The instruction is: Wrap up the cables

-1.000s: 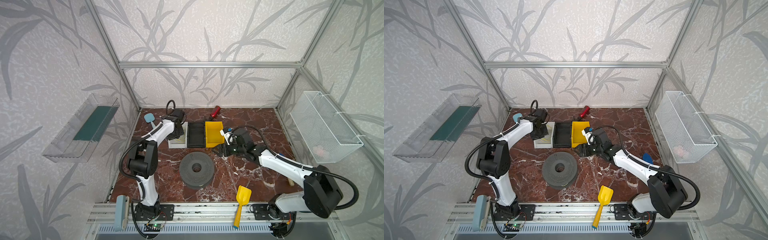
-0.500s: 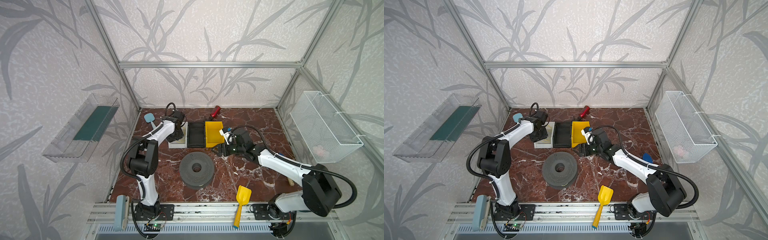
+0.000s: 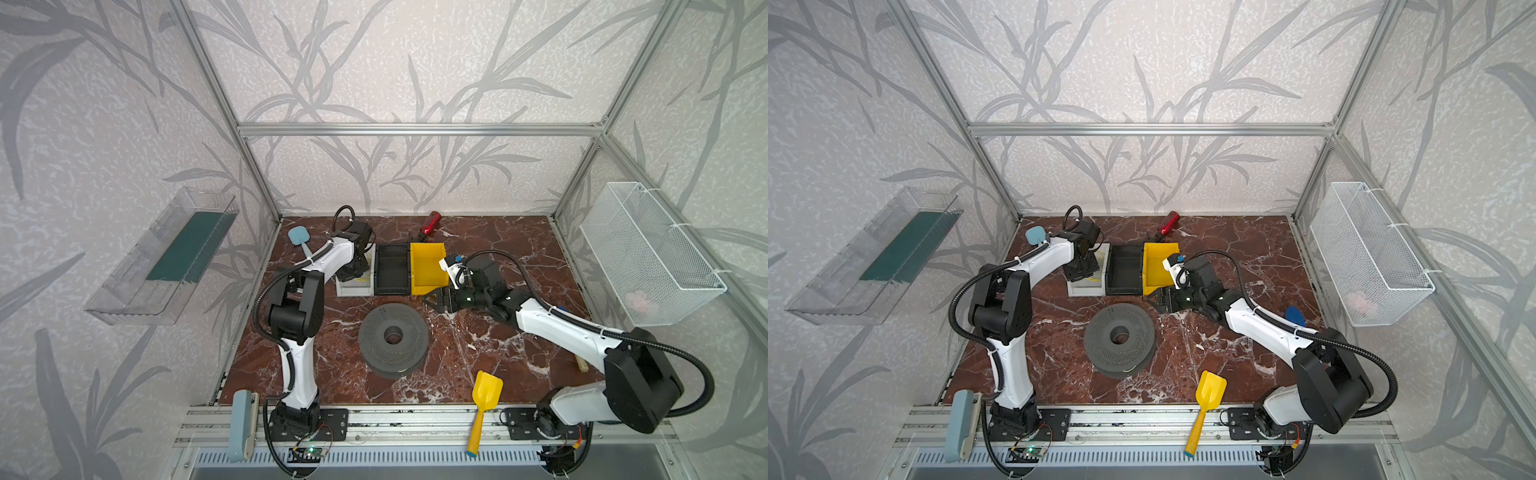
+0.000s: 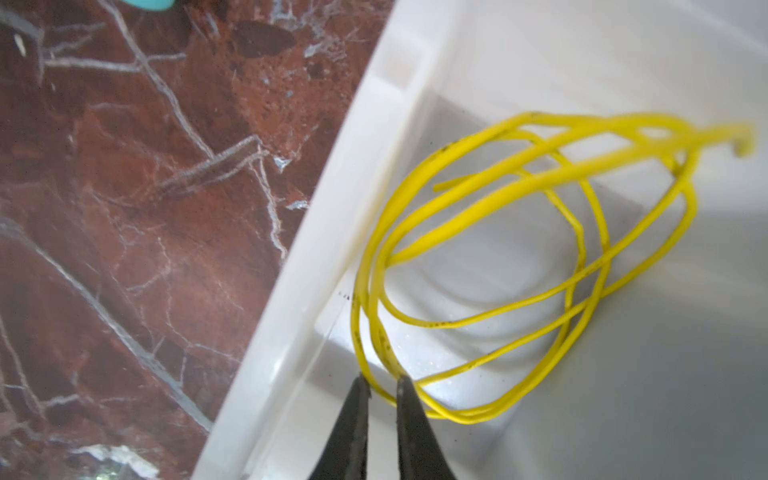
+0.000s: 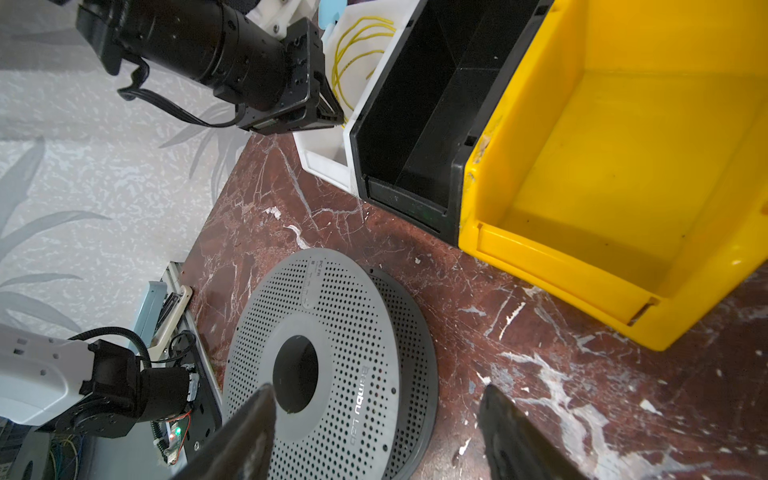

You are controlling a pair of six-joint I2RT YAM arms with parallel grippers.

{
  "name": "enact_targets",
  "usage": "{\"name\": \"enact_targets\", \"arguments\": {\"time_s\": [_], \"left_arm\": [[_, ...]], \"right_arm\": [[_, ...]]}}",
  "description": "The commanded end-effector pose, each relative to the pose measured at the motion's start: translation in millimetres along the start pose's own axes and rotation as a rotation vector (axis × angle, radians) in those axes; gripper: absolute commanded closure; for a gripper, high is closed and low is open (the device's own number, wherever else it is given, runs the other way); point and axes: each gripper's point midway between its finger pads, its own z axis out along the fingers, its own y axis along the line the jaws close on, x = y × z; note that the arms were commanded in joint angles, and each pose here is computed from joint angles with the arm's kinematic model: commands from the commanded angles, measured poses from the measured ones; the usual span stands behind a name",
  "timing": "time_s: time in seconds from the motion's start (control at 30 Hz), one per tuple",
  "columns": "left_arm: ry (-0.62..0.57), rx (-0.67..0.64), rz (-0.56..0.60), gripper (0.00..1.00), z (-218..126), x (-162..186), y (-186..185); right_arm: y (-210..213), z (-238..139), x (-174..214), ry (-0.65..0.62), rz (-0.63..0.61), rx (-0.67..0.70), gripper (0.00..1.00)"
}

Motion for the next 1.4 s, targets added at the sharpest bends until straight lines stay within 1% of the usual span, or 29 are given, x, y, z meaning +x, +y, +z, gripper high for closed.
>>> {"name": "enact_targets", "arguments": {"time_s": [0.0, 0.17, 0.27, 0.53, 0.6, 0.67, 0.7, 0.8, 0.87, 0.93, 1.07, 1.17, 1.37], "left_arm": [[-0.021, -0.027, -0.012, 0.92, -0.8, -6.2, 1.6], [-0.068, 0.003, -0.028, 0.97, -25.0, -16.1, 2.8], [-0.106, 0.021, -0.042, 1.00, -46.8, -23.7, 6.8], [-0.231, 0.074, -0.056, 1.00, -116.4, -38.7, 27.4], [-0.250, 0.097, -0.050, 1.00, -126.7, -38.2, 30.8], [-0.271, 0.135, -0.020, 1.00, -132.5, -37.1, 29.0], [-0.267, 0.139, -0.006, 0.97, -133.4, -36.0, 29.2], [-0.219, 0.091, 0.056, 0.87, -126.0, -32.4, 30.3], [-0.170, 0.085, 0.097, 0.78, -116.8, -28.7, 23.6], [-0.122, 0.085, 0.144, 0.67, -105.7, -24.5, 15.1], [-0.070, 0.075, 0.215, 0.55, -84.7, -19.3, 4.7], [-0.034, 0.047, 0.248, 0.54, -70.4, -15.8, 3.1], [0.011, 0.030, 0.246, 0.54, -48.9, -15.1, -7.1]], "right_arm": [[-4.2, -0.4, 1.2, 0.000, -0.004, 0.012, 0.24], [-0.9, -4.7, -2.8, -0.017, -0.010, 0.009, 0.24], [3.3, -9.5, -8.0, -0.033, -0.024, 0.007, 0.24], [15.7, -28.5, -26.8, -0.098, -0.068, 0.012, 0.24], [16.8, -31.1, -29.0, -0.109, -0.074, 0.014, 0.24], [18.5, -32.4, -30.2, -0.114, -0.078, 0.011, 0.24], [18.9, -32.5, -29.9, -0.113, -0.078, 0.009, 0.24], [19.7, -32.0, -31.2, -0.113, -0.076, 0.004, 0.24], [19.7, -30.3, -31.3, -0.112, -0.075, 0.001, 0.24], [19.3, -27.7, -30.8, -0.104, -0.074, -0.001, 0.24], [18.5, -25.6, -29.8, -0.094, -0.076, -0.001, 0.24], [14.1, -23.8, -26.6, -0.087, -0.073, 0.011, 0.24], [10.1, -14.1, -21.9, -0.066, -0.055, 0.001, 0.24]]}}
